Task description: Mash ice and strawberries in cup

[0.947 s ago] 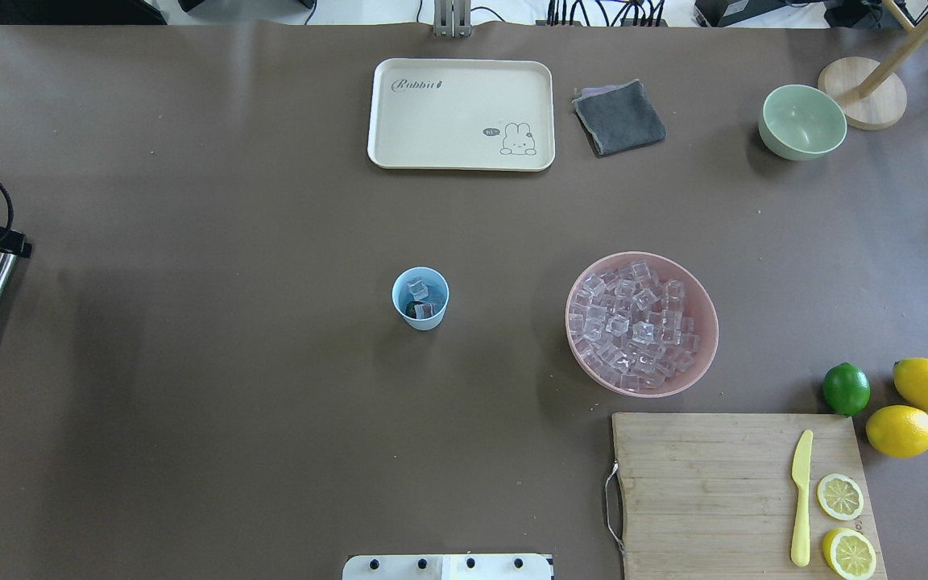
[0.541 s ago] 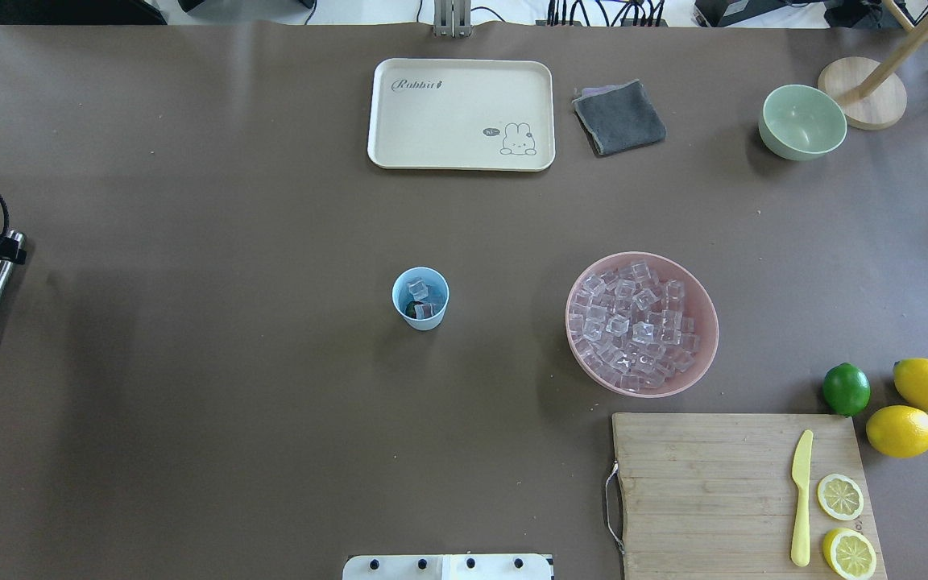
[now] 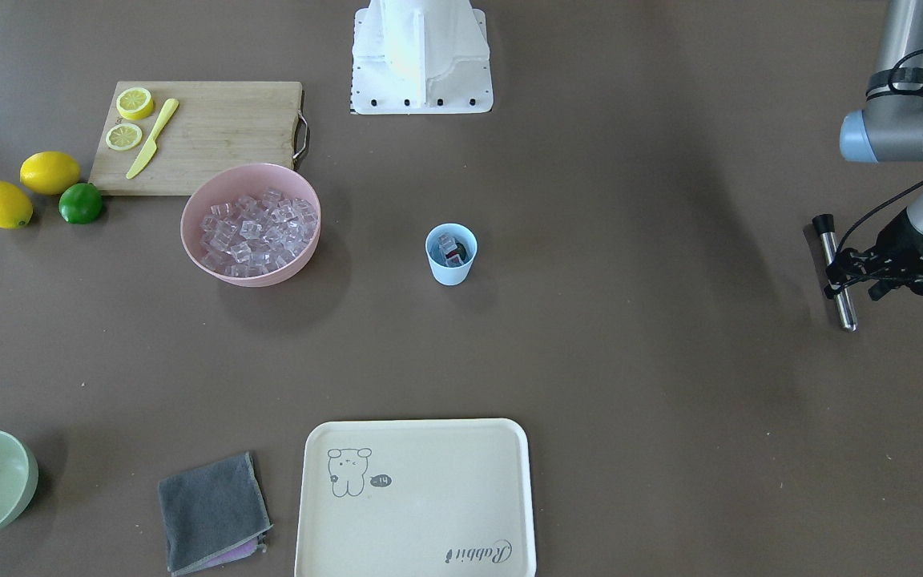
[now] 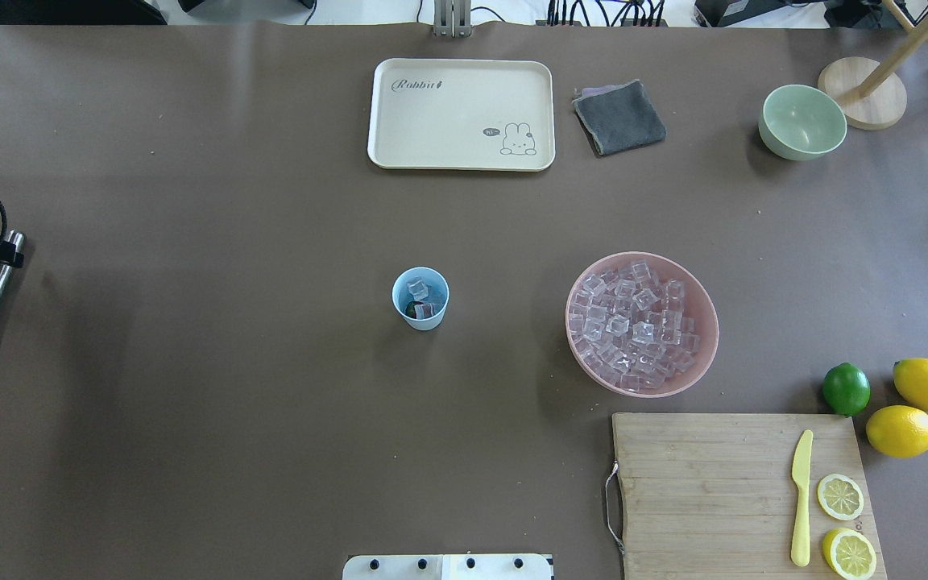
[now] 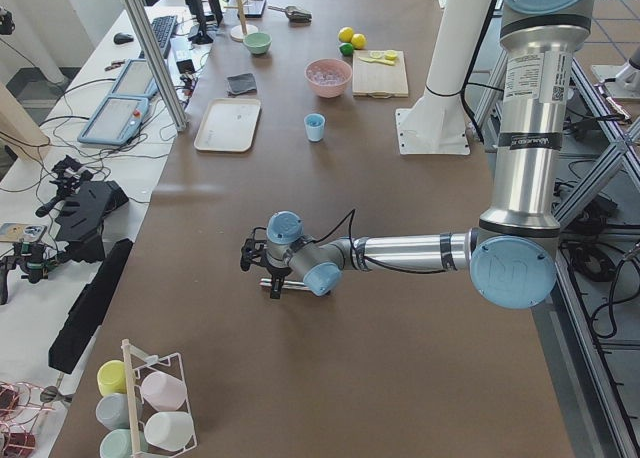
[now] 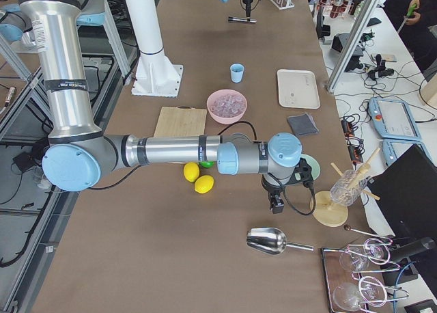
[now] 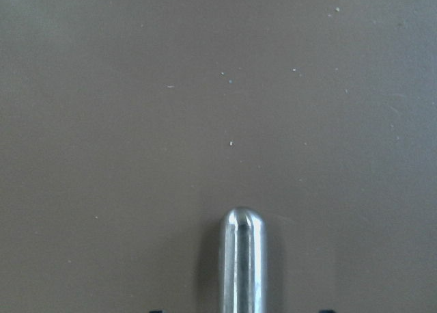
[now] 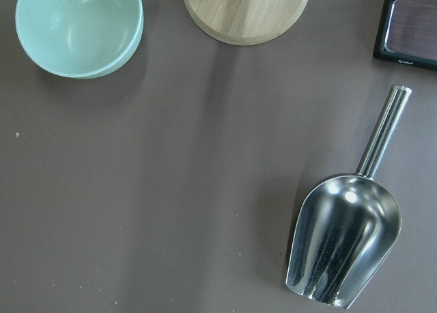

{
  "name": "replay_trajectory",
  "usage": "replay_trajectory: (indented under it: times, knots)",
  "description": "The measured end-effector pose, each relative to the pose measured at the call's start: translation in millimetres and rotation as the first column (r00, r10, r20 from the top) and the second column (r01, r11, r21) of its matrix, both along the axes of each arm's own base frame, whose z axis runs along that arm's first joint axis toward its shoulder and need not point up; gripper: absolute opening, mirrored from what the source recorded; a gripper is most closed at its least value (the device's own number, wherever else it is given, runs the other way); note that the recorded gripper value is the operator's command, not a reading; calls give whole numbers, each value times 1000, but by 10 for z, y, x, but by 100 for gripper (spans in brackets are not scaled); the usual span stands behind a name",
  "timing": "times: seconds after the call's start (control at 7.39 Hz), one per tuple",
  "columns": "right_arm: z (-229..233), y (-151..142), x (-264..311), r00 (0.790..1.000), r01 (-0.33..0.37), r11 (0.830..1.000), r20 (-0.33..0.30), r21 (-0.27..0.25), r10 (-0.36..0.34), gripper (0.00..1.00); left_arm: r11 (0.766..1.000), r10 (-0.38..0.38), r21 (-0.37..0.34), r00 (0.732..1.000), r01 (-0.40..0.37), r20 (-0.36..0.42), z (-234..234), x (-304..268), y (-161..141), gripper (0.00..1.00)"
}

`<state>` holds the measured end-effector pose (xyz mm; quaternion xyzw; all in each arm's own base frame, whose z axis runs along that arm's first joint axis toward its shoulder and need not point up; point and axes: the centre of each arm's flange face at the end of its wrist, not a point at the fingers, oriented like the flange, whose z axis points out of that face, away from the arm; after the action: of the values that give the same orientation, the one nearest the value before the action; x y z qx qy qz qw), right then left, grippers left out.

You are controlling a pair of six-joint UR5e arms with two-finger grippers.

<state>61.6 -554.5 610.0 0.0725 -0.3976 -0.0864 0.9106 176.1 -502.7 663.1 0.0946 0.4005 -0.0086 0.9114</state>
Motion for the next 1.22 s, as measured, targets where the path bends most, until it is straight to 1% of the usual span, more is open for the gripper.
replay_trajectory:
  times: [0.54,0.68,0.95,1.22]
  knots:
    - [11,-20,0,1000,-1,1000,-5,-3,1,100,1000,6,7,1000,-6,-22,-90,-24,-19,98]
    - [15,-25,-8,1000,1,1000,-8,-3,-1,100,1000,-2,-7,999,1,-40,-137,-130,-75,98]
    - [17,-39,-46,1000,7,1000,-13,-4,-7,100,999,-10,-37,996,7,-84,-276,-632,-276,98]
    - [29,-56,-113,1000,14,1000,-17,-11,-15,100,1000,-23,-10,996,22,-84,-604,-1242,-450,98]
